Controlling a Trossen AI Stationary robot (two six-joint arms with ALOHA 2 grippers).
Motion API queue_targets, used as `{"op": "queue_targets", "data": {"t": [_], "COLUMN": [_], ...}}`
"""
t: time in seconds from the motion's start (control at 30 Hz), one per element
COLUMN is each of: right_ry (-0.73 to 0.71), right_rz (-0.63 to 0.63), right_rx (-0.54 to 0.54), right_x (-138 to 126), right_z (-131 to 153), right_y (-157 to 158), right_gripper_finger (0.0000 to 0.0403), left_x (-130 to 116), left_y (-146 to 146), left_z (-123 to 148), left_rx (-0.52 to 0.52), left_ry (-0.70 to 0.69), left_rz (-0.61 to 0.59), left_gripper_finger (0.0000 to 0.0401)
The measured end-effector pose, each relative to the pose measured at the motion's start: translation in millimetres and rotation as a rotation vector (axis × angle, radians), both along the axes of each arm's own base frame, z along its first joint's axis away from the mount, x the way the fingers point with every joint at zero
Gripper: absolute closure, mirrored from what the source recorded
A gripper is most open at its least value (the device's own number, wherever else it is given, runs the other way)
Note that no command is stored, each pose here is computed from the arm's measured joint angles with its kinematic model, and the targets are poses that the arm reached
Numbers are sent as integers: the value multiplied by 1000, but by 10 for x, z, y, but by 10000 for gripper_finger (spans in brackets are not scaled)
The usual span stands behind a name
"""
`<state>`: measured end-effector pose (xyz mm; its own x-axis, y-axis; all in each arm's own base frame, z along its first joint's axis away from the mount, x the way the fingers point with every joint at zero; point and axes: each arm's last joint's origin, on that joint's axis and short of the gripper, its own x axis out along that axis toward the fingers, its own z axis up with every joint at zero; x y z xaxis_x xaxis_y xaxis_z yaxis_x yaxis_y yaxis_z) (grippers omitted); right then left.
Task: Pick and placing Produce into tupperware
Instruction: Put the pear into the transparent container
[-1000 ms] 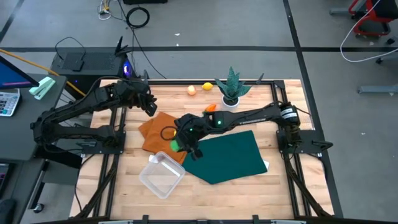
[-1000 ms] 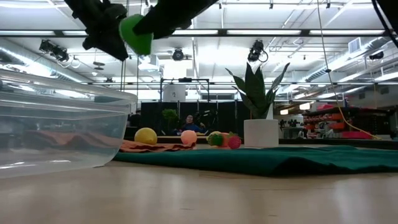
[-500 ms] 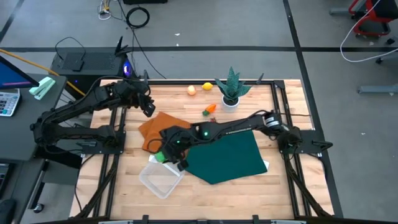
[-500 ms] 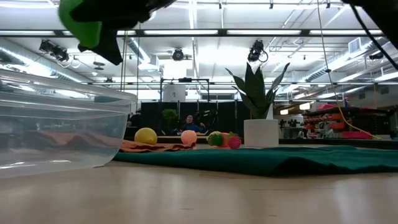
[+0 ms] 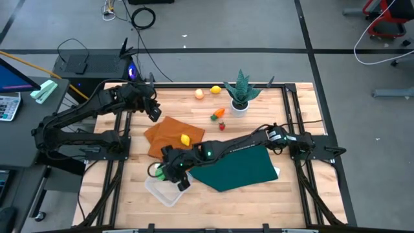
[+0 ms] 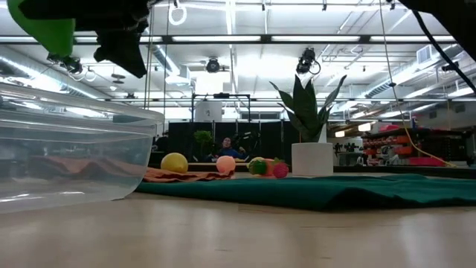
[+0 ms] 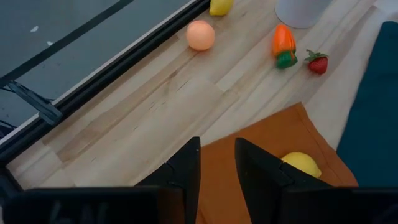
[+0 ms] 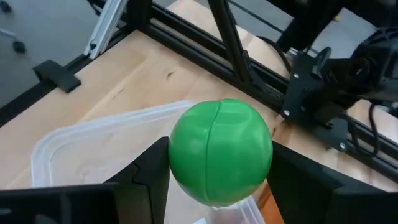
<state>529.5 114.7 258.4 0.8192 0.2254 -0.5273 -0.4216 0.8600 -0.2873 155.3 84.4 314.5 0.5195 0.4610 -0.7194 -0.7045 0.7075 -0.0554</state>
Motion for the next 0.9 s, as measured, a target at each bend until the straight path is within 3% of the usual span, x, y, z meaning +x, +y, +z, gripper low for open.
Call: {"op": "queue_targets", "data": {"t": [0.13,0.3,0.57,0.9], "right_ry": [-6,47,82,197], "right_rz": [-99,-237,-255,-352], "right_rx": [13,160,239,259], "right_x": [6,60,39,17], "right_z": [-26,-211,-302,-400], "right_y": [67,91,278,87], "right_gripper_finger": [218,218,218,218], "left_x": [0,-18,-55,-61], "left_y": [0,-9,-29,-32], "left_z": [-1,-19,-65,-73], "left_rx": [1,-18,-45,-50], "left_ry": [2,23,76,84], "left_rz": [0,7,7,8], "left_gripper_finger": [294,294,294,294]}}
